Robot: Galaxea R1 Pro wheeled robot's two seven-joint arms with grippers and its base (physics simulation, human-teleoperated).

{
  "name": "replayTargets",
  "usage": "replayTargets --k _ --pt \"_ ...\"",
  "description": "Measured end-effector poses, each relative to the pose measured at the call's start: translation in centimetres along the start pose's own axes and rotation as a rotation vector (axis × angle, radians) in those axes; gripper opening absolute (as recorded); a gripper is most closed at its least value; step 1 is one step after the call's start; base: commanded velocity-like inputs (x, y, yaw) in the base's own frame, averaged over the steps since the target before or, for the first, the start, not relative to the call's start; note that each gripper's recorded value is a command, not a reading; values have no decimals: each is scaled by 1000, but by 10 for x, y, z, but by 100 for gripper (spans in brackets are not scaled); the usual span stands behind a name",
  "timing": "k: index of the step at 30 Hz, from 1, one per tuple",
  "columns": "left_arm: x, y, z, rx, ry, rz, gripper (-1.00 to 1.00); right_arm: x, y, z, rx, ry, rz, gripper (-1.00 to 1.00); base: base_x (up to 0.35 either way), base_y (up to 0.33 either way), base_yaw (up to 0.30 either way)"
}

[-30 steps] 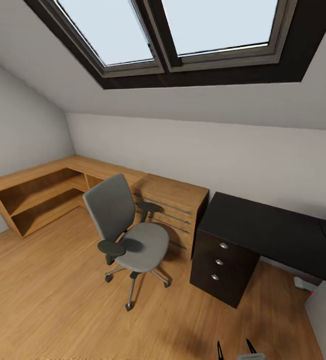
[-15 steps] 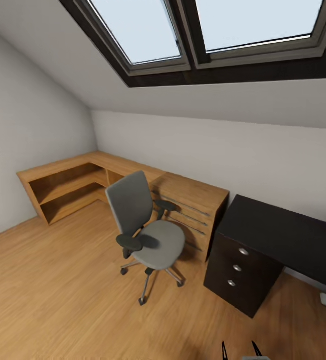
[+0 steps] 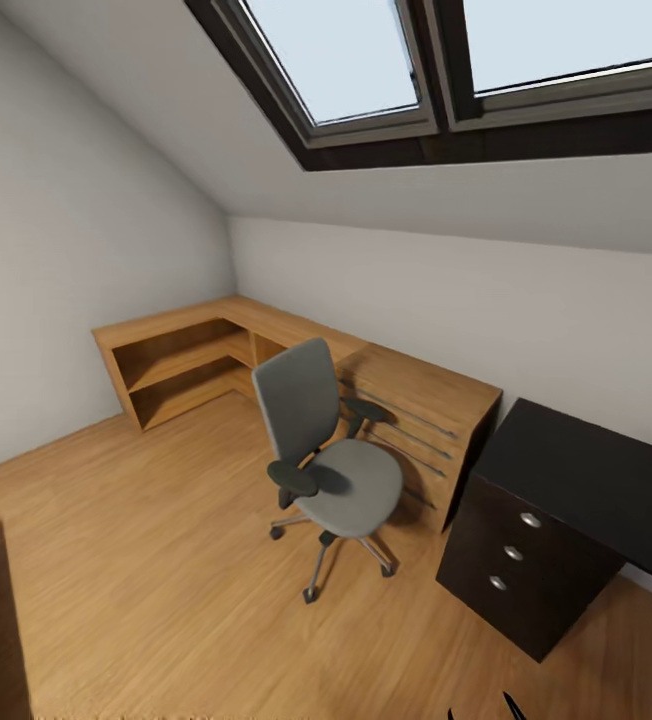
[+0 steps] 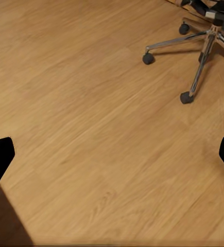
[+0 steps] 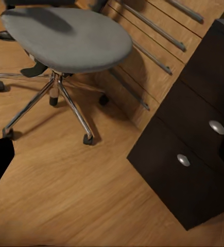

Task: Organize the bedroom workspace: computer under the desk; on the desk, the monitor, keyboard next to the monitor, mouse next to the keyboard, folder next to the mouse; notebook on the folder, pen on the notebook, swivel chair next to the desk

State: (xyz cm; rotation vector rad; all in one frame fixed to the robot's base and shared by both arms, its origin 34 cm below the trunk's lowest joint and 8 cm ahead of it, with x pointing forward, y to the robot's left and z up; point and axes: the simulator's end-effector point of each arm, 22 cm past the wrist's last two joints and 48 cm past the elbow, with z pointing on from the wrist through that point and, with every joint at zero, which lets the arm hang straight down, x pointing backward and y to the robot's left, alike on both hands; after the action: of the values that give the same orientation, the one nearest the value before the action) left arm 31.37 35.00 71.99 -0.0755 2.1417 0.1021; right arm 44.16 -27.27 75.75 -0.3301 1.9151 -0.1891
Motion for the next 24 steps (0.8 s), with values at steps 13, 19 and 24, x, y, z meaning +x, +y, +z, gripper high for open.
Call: replayTargets --k 13,19,24 --pt "2 -3 -1 8 5 -2 100 2 4 -2 -29 0 -23 100 0 0 212" --pt "2 -3 -1 6 5 -5 100 2 5 -2 -24 1 -14 100 0 0 48" --pt "2 -3 -1 3 4 -6 100 0 13 -2 -26 3 -3 100 0 0 13"
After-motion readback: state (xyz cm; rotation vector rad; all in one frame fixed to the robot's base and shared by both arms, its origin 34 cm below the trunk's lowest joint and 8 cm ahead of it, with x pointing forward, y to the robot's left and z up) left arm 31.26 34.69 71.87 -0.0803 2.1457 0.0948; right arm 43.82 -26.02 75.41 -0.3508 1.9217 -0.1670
